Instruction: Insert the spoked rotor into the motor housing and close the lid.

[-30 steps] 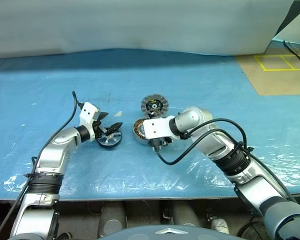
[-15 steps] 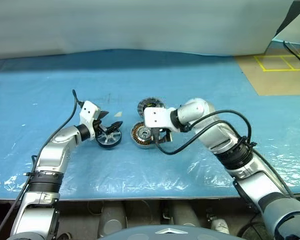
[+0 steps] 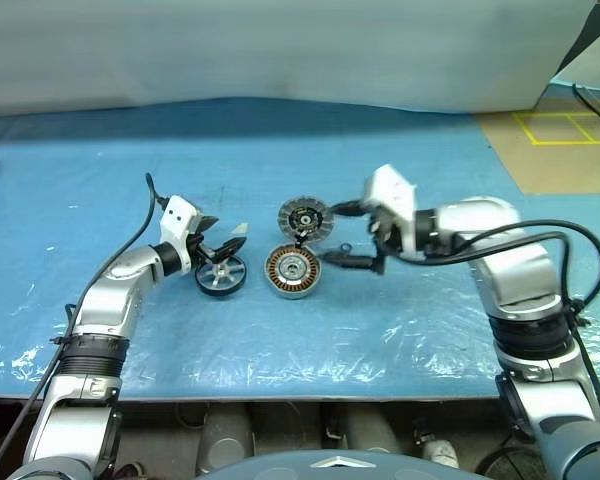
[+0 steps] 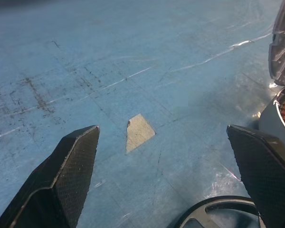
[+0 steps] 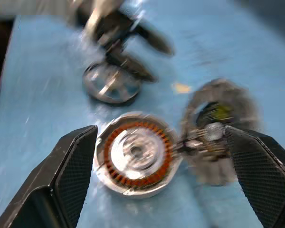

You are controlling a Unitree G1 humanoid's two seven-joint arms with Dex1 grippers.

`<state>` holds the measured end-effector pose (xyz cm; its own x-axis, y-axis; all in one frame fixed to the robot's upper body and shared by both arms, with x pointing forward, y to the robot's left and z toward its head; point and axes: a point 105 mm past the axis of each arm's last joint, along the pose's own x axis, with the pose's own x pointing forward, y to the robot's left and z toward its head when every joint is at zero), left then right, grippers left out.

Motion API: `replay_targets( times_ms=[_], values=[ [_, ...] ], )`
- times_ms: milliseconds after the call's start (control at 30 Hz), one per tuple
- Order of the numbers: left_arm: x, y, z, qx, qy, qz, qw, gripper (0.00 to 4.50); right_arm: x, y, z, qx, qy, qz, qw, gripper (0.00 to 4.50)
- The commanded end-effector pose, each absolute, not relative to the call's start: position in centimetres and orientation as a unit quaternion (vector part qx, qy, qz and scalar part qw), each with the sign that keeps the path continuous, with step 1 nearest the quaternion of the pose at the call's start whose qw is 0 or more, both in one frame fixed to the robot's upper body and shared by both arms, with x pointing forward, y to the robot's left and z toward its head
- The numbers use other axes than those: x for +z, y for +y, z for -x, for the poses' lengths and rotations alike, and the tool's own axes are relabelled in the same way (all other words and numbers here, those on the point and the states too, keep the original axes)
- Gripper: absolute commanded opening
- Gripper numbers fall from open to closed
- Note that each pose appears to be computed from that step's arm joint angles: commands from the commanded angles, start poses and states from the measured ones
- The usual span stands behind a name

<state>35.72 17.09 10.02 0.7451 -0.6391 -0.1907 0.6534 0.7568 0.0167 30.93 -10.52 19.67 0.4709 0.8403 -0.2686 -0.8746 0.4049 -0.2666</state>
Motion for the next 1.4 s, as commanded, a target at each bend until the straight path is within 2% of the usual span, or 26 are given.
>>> replay_targets(
  times_ms=[33,200,333,700,933,1067,1300,1367,1400],
  values=[
    [11.3,17.4,-36.1,-0.35,0.065,-0.057,0.933,4.5,18.2,-14.1,-32.5,0.443,0.054,0.203,0.872,4.48],
    [11.5,17.7,-36.2,-0.358,0.062,-0.06,0.93,4.5,14.3,-16.4,-34.1,0.405,0.103,0.152,0.896,4.48],
    [11.7,17.7,-36.4,-0.36,0.058,-0.061,0.929,4.5,11.8,-15.9,-35.5,0.378,0.108,0.133,0.91,4.48],
    [11.6,17.3,-35.9,-0.371,0.055,-0.055,0.926,4.5,9.3,-13.7,-36.9,0.375,0.104,0.167,0.906,4.48],
    [11.2,17.1,-35.8,-0.372,0.056,-0.052,0.925,4.5,7.8,-13.5,-35.9,0.391,0.125,0.181,0.894,4.48],
    [11.0,17.0,-35.8,-0.373,0.058,-0.051,0.925,4.5,7.3,-13.9,-35.7,0.386,0.135,0.181,0.894,3.56],
    [10.9,17.2,-35.8,-0.369,0.058,-0.054,0.926,4.5,6.6,-14.3,-35.8,0.381,0.152,0.171,0.896,1.06],
    [10.9,17.3,-35.8,-0.367,0.057,-0.055,0.927,4.5,6.5,-14.3,-35.8,0.379,0.156,0.169,0.896,0.61],
    [10.9,17.3,-35.8,-0.367,0.057,-0.056,0.927,4.5,6.5,-14.3,-35.9,0.379,0.158,0.169,0.896,0.61]
  ],
)
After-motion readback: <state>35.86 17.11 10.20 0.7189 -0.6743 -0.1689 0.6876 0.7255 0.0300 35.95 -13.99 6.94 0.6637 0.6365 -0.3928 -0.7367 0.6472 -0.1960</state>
